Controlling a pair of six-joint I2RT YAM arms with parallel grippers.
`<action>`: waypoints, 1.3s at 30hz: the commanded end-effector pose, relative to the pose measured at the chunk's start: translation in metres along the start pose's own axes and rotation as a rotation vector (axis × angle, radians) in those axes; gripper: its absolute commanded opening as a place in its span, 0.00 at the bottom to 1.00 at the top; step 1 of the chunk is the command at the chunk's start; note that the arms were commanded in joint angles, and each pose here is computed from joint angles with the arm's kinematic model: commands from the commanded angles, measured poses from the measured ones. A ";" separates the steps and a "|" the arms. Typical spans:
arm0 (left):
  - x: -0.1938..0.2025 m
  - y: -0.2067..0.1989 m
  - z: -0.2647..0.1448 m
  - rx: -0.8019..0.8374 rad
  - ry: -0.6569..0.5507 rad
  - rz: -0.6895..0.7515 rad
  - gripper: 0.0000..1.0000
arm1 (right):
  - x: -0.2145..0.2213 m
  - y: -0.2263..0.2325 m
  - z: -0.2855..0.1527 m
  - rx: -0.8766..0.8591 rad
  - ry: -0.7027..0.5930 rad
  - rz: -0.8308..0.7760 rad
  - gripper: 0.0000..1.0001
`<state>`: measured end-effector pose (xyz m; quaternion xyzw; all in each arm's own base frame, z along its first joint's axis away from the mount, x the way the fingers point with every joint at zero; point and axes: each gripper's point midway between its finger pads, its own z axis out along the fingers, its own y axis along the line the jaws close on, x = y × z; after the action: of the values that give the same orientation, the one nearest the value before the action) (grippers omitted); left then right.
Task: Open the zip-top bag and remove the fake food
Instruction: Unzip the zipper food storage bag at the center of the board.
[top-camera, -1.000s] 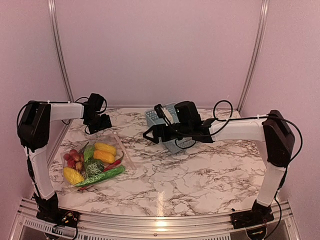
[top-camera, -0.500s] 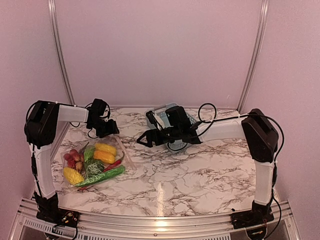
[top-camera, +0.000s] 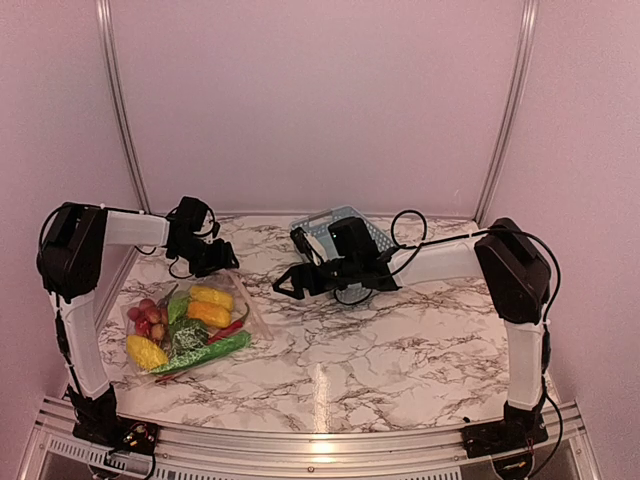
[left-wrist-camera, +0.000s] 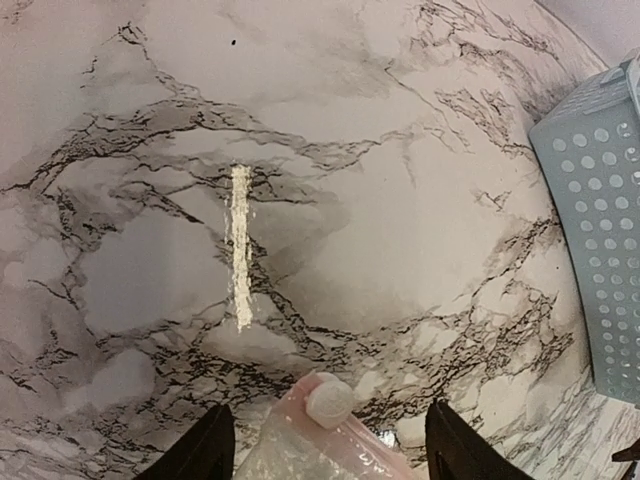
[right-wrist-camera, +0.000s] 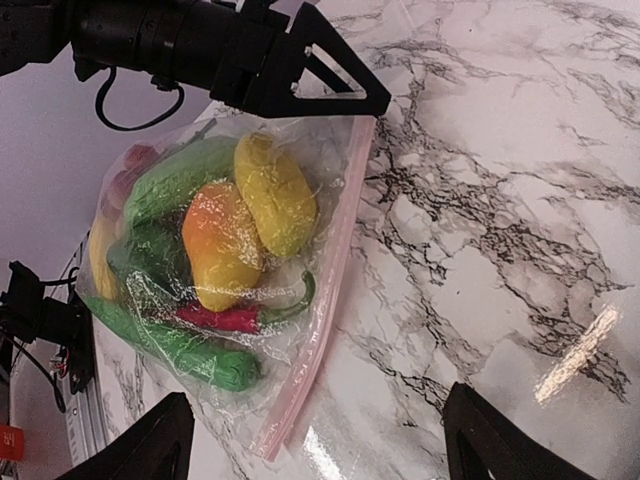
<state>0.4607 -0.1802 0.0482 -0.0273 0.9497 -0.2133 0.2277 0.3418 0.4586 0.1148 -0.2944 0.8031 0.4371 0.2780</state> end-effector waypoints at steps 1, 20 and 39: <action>-0.001 0.009 -0.018 -0.032 -0.003 0.023 0.62 | -0.007 0.005 0.004 -0.027 -0.019 -0.027 0.85; 0.015 0.031 -0.014 -0.124 0.062 0.045 0.48 | -0.004 0.004 0.002 -0.024 -0.012 -0.031 0.84; 0.025 0.016 -0.008 -0.057 0.078 0.042 0.04 | -0.003 0.001 0.005 -0.019 -0.005 -0.026 0.84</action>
<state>0.4399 -0.1584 0.0439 -0.0128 0.9640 -0.1725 0.2018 0.3399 0.4598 0.1162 -0.2991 0.7993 0.4417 0.2766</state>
